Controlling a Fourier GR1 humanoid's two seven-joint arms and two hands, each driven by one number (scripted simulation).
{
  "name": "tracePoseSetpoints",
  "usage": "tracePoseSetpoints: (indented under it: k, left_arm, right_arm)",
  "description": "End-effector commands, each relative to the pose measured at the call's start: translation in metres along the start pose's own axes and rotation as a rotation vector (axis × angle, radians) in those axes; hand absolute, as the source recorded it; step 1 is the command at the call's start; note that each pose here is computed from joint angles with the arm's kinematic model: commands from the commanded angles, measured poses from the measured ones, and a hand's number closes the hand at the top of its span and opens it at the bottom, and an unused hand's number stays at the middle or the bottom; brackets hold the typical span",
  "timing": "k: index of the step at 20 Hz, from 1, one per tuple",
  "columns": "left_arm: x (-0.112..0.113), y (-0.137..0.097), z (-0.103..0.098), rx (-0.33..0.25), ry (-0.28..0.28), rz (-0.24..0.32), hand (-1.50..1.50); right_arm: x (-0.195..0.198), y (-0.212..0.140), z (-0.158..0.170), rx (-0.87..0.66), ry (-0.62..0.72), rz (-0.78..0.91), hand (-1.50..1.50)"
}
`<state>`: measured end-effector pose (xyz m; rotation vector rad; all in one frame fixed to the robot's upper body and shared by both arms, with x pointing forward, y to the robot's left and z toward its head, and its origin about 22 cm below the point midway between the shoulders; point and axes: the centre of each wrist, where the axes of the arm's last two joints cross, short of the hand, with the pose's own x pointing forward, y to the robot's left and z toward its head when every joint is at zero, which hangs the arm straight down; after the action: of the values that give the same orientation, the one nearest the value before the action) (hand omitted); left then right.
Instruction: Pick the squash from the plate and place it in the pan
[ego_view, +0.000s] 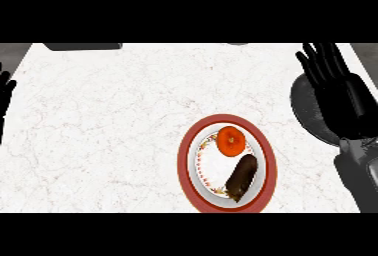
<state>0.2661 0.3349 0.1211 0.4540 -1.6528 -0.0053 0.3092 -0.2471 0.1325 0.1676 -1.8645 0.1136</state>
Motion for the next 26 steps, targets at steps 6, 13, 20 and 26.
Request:
tracePoseSetpoints:
  k: [6,13,20,26]
  left_arm:
    - [-0.028,-0.062,0.019,-0.145,0.101,0.184,0.00]
    - [-0.043,-0.061,0.025,-0.145,0.176,0.227,0.00]
    - [-0.039,-0.067,0.008,-0.172,0.159,0.228,0.00]
    - [-0.031,-0.083,0.007,-0.201,0.160,0.243,0.00]
  right_arm:
    - [0.001,0.012,0.002,-0.195,-0.169,0.098,1.50]
    - [-0.050,0.011,0.110,-0.327,0.054,0.597,-1.50]
    - [-0.005,0.003,0.130,-0.260,0.110,0.886,-1.50]
    - [0.039,0.015,0.102,-0.129,0.241,1.039,-1.50]
